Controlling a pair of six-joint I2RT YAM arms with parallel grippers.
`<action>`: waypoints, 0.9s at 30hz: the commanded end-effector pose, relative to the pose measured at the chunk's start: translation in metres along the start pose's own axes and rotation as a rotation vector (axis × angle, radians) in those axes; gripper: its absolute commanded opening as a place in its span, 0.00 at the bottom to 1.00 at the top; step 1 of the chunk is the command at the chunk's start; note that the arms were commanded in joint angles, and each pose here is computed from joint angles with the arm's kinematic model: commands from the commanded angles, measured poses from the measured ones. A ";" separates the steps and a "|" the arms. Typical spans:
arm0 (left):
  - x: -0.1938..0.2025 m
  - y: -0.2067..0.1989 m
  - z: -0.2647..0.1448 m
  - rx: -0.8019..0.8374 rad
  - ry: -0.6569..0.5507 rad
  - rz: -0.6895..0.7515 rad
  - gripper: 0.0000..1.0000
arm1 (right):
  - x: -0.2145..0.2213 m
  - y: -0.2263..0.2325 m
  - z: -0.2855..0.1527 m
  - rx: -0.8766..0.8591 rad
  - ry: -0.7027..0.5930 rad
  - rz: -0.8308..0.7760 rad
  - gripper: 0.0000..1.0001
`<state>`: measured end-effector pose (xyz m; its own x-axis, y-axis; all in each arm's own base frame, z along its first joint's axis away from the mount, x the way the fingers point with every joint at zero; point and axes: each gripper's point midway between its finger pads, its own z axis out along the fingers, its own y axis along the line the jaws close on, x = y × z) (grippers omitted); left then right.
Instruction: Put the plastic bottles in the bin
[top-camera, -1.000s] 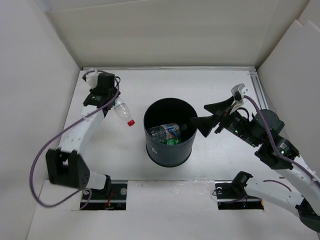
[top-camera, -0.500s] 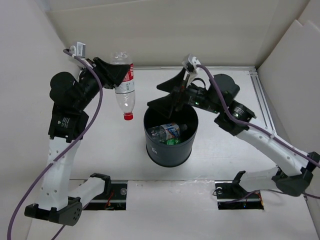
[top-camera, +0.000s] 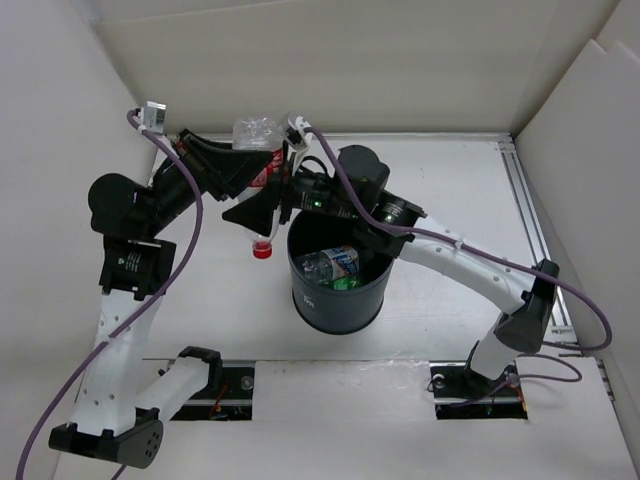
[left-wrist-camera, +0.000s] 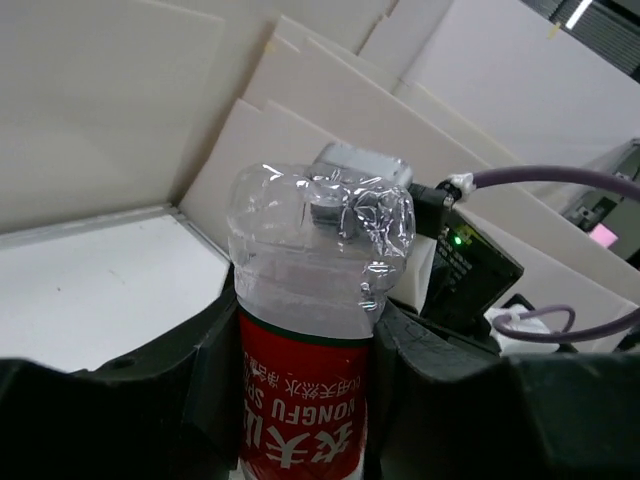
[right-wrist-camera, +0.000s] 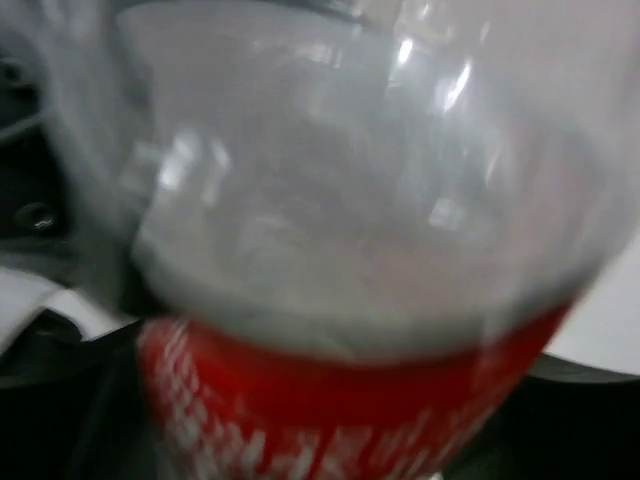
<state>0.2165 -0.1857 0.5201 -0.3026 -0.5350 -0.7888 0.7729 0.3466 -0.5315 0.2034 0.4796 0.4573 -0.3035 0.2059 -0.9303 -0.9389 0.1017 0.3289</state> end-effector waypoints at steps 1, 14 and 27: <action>-0.013 -0.036 -0.004 0.136 -0.036 0.024 0.05 | -0.023 0.015 0.005 -0.063 -0.088 -0.012 0.73; -0.057 0.028 -0.027 -0.395 -0.203 0.111 1.00 | -0.019 -0.058 -0.078 0.243 -0.066 -0.096 0.00; -0.005 0.083 -0.054 -0.551 -0.127 0.119 1.00 | 0.007 -0.096 -0.156 0.459 0.001 -0.153 1.00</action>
<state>0.2478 -0.1199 0.4730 -0.1626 -0.5702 -0.8053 0.4136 0.7016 -0.5803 0.2628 0.3275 0.4021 -0.1807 0.1782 -0.9673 -0.8203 0.5153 0.2482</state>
